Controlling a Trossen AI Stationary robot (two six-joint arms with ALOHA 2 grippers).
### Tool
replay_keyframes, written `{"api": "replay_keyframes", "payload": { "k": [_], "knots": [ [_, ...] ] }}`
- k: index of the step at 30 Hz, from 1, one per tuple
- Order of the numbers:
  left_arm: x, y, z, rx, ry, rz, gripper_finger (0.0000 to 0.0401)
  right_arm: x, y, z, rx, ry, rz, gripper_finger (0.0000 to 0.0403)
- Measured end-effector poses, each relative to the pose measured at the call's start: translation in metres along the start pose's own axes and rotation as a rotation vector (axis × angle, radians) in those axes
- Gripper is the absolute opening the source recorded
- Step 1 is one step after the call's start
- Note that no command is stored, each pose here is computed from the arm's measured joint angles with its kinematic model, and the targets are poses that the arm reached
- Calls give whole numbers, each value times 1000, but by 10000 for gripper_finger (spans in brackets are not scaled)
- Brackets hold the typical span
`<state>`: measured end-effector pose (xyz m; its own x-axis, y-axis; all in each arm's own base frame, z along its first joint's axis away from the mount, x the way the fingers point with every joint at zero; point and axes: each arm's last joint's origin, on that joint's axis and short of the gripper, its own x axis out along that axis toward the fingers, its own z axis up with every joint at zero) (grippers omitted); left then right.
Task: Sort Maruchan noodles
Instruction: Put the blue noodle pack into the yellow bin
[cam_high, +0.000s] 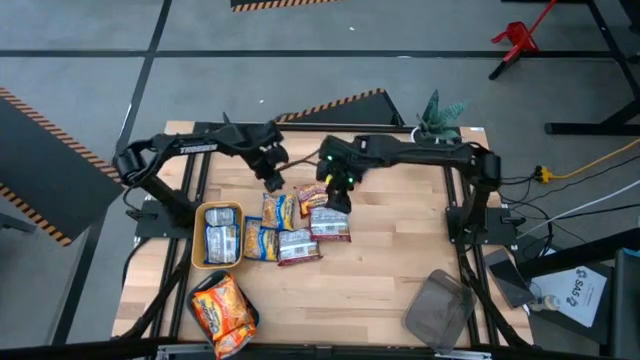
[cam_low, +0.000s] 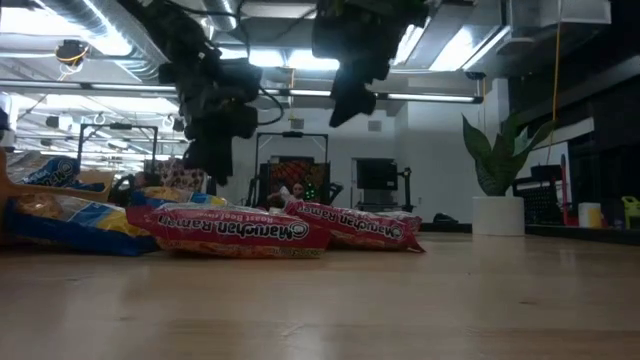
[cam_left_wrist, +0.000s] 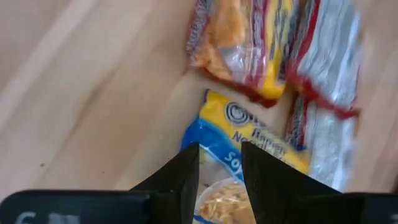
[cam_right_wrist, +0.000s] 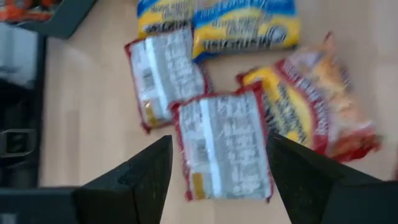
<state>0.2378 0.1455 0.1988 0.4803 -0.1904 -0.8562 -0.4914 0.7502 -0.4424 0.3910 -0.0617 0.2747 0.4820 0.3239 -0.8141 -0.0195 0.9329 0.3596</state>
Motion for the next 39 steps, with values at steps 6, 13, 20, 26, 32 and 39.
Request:
{"api": "replay_keyframes", "payload": {
  "k": [6,13,20,26,32,39],
  "knots": [
    [20,-17,-4,101,63,40,84,23,36,-3,-178,-152,-172,245],
    [28,-16,-8,81,109,131,46,51,71,4,-278,-304,-283,245],
    [38,-15,-8,83,160,32,6,60,81,3,-269,-316,-311,245],
    [54,-3,-7,74,219,-27,1,63,79,3,-244,-315,-308,245],
    [69,10,-5,41,243,-59,1,65,78,5,-307,-326,-337,245],
    [76,25,-4,-42,261,-72,0,103,68,7,-534,-296,-338,245]
  ]
}}
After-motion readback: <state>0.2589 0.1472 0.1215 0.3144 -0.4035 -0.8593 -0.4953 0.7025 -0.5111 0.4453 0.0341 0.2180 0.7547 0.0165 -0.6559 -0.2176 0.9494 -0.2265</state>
